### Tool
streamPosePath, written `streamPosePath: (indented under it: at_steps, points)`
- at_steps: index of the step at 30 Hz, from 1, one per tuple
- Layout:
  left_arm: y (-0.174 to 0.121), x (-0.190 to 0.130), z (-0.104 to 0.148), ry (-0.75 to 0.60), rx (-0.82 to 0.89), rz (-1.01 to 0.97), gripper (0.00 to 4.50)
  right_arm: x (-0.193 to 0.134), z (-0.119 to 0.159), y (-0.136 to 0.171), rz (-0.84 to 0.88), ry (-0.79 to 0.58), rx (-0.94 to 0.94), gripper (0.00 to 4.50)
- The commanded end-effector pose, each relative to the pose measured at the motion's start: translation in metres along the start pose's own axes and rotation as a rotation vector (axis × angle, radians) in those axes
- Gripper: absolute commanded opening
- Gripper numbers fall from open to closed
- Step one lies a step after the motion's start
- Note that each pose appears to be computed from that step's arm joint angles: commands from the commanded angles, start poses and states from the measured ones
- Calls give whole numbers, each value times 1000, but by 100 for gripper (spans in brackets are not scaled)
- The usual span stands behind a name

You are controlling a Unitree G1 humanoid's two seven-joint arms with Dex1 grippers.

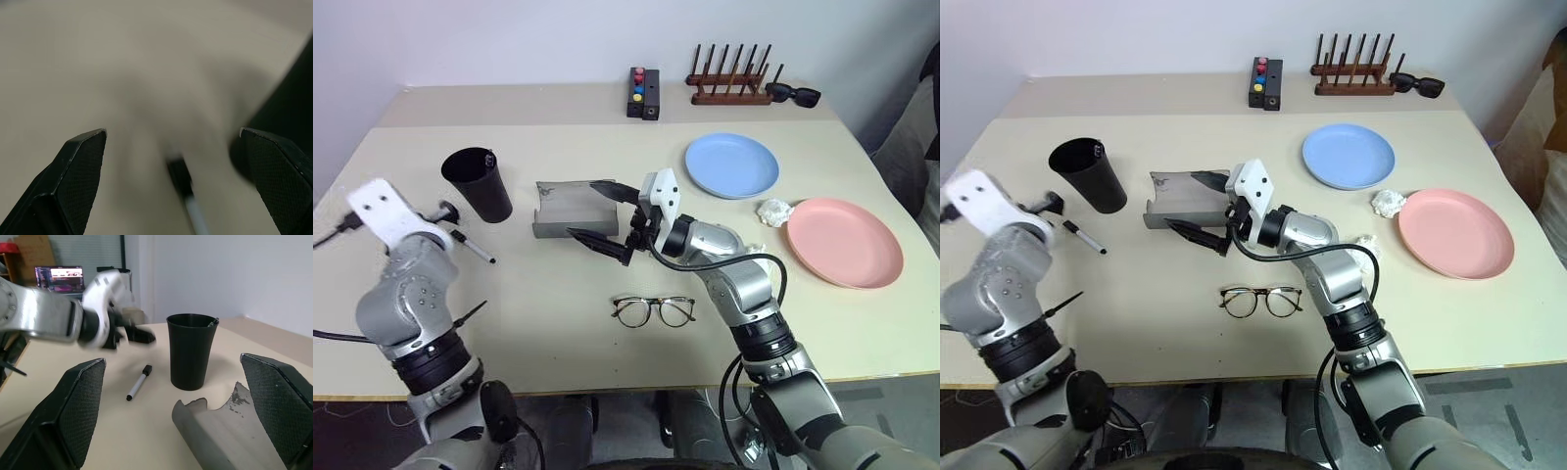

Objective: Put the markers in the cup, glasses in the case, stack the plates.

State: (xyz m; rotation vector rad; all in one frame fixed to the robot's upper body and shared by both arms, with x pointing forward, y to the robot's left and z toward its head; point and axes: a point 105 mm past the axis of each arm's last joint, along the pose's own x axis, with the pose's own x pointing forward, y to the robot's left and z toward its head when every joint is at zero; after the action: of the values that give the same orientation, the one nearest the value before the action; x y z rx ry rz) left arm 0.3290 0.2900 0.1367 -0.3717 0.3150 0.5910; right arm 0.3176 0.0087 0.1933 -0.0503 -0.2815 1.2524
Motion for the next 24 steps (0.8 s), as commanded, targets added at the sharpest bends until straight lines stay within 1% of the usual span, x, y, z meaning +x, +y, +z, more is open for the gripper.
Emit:
streamPosePath:
  at_steps: [1, 5, 9, 13, 16, 17, 20, 23, 24]
  points:
    - [-3, 1, -3, 70, -3, 51, 447, 5, 17, 3, 25, -50, -40, 450]
    - [-10, 9, -13, 167, -54, 76, 447, 4, 16, 4, 22, -49, -39, 450]
    - [-14, 21, -11, 203, -80, 109, 447, 3, 14, 4, 12, -44, -38, 450]
    - [-13, 29, -15, 247, -105, 151, 447, 2, 12, 3, 1, -39, -39, 450]
    - [-8, 32, -15, 251, -120, 197, 365, 0, 11, 2, -9, -35, -40, 450]
    - [-6, 32, -14, 250, -127, 208, 324, 0, 11, 2, -11, -34, -40, 450]
    - [-4, 32, -13, 241, -142, 227, 171, -1, 10, 2, -14, -32, -39, 450]
    - [-4, 32, -12, 237, -149, 228, 8, -1, 10, 3, -13, -31, -39, 450]
    - [-4, 32, -12, 235, -151, 227, 3, -1, 10, 3, -13, -31, -39, 450]
